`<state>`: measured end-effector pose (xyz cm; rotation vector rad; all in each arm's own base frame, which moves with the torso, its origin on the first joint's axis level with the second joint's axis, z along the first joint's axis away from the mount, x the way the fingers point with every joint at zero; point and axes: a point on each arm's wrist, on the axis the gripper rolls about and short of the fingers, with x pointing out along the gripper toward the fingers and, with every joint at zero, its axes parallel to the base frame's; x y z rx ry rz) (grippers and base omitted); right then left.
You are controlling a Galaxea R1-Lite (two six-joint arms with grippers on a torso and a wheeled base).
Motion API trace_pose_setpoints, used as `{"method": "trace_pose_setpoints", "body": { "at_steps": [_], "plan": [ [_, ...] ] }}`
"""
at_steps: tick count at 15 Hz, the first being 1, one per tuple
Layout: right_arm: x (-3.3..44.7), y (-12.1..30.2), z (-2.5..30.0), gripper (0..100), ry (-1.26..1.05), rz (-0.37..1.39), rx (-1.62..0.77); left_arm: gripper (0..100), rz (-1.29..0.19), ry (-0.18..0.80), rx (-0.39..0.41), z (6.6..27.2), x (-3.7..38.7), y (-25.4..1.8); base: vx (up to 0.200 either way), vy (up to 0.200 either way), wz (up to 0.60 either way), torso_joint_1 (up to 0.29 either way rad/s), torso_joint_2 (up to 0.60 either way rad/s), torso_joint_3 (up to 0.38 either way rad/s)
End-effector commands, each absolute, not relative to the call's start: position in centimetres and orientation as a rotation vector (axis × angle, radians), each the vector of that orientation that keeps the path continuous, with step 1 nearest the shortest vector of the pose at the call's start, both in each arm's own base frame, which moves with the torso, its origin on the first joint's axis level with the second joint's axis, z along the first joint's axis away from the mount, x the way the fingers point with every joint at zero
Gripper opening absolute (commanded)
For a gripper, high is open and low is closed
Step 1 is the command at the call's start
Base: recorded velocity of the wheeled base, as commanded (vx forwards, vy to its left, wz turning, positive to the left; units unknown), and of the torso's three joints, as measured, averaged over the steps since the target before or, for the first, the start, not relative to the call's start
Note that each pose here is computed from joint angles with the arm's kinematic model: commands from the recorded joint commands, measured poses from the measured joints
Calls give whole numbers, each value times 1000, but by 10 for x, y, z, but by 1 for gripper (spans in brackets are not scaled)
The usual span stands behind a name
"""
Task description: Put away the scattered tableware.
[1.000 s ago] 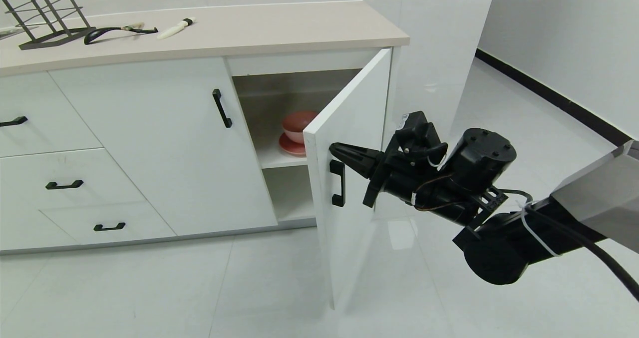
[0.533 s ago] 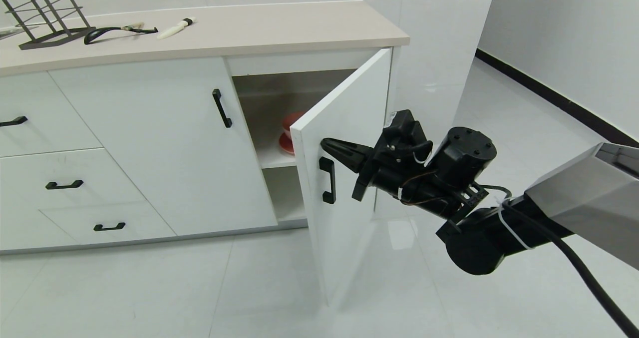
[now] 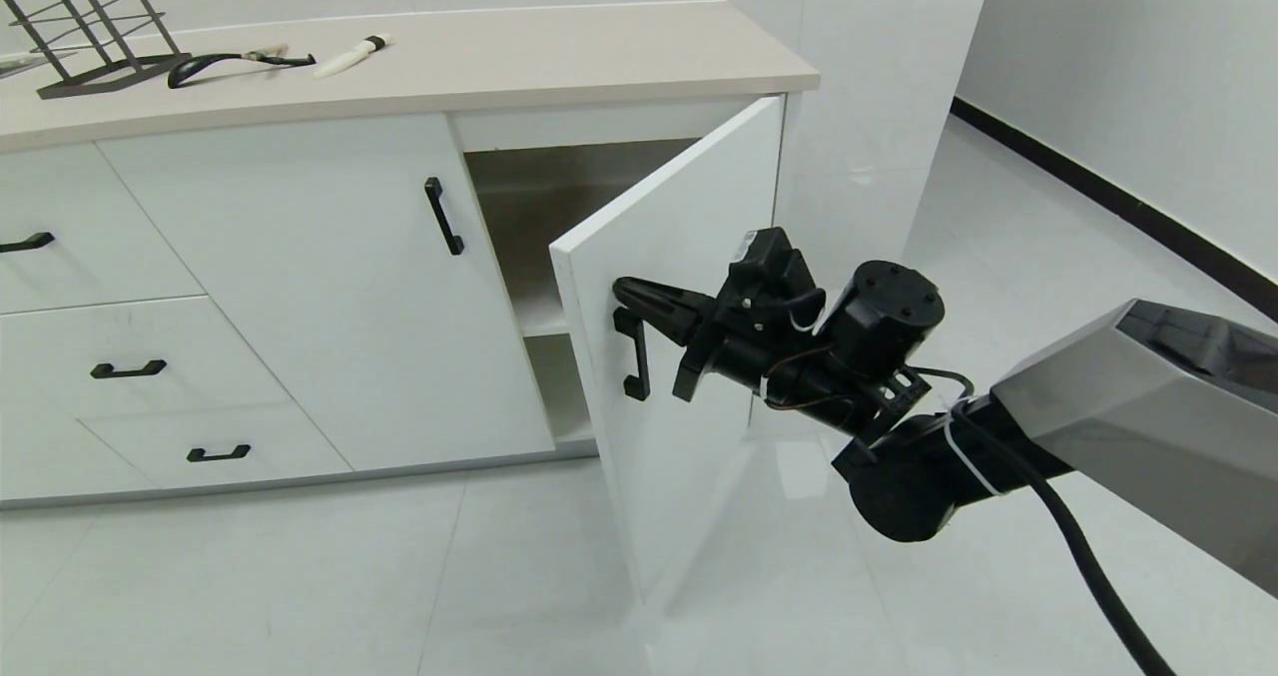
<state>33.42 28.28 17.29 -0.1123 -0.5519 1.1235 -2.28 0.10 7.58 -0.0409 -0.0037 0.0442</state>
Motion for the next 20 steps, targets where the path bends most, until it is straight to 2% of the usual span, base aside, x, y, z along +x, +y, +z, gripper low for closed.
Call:
{"method": "trace_pose_setpoints", "body": {
  "at_steps": [1,11,14,18,20],
  "plan": [
    [338,289,167,0,-552,1130,-111,100,44,-4,-41,76,-23,1,0,0,0,0,0,0],
    [353,306,177,0,-660,1116,-97,100,44,-4,-43,76,-23,1,0,0,0,0,0,0],
    [355,307,171,0,-648,1119,-100,100,44,-4,-43,76,-23,1,0,0,0,0,0,0],
    [348,297,191,0,-679,1105,-101,100,44,-4,-43,76,-23,1,0,0,0,0,0,0],
    [325,282,207,0,-676,1113,-101,100,44,-4,-43,76,-23,1,0,0,0,0,0,0]
  ]
}}
